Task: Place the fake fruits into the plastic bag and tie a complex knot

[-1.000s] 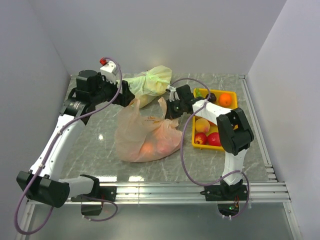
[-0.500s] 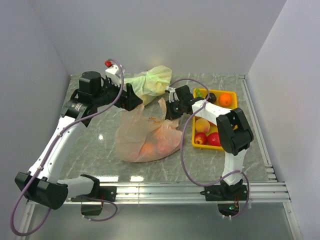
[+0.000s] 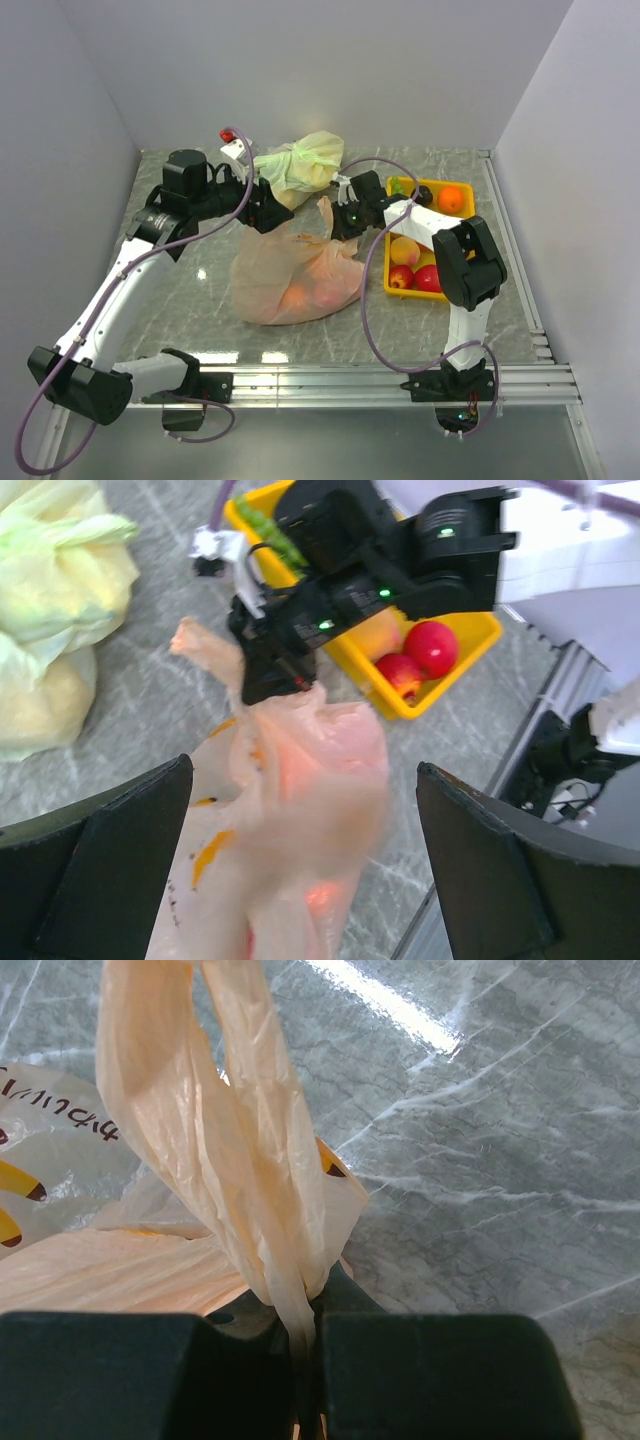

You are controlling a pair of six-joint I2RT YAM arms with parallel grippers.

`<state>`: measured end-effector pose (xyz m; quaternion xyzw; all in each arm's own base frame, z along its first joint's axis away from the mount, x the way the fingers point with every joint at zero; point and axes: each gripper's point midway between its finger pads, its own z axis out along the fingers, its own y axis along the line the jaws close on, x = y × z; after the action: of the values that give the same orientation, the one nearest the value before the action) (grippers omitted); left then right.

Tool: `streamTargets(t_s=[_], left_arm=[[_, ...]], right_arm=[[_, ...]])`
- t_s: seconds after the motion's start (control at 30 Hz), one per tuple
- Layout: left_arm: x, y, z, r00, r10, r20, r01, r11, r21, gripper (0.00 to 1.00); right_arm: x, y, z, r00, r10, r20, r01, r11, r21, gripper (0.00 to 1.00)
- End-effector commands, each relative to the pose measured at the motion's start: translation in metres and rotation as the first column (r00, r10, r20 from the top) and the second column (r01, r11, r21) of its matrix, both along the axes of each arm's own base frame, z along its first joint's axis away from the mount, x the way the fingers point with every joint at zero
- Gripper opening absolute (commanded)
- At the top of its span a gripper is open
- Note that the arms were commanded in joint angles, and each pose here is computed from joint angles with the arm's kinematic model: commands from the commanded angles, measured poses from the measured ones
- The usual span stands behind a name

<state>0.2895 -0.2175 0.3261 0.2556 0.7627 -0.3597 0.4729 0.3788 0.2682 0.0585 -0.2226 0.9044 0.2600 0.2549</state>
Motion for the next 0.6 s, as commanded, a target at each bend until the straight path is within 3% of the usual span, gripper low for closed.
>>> streamTargets(t_s=[0.0, 0.17, 0.4, 0.57], left_arm=[[-0.017, -0.01, 0.03, 0.993, -0.088, 0.074, 0.093, 0.993, -0.071, 0.99], [-0.014, -0.009, 0.011, 0.995, -0.094, 0.029, 0.095, 0.995, -0.03, 0.99], [0.014, 0.008, -0.012, 0.995, 0.063, 0.075, -0.069, 0.993, 0.091, 0.99], [0.017, 0.0, -0.023, 0.992, 0.071, 0.101, -0.088, 0.982, 0.168, 0.79]], right_arm=[[0.011, 0.007, 0.03, 0.997, 0.014, 0.082, -0.016, 1.0, 0.018, 0.08], [0.011, 0.008, 0.034, 0.996, 0.011, 0.09, -0.014, 1.0, 0.027, 0.08], [0.011, 0.007, 0.037, 0.995, 0.015, 0.096, -0.018, 1.0, 0.024, 0.08], [0.012, 0.007, 0.037, 0.995, 0.014, 0.096, -0.016, 1.0, 0.018, 0.09]])
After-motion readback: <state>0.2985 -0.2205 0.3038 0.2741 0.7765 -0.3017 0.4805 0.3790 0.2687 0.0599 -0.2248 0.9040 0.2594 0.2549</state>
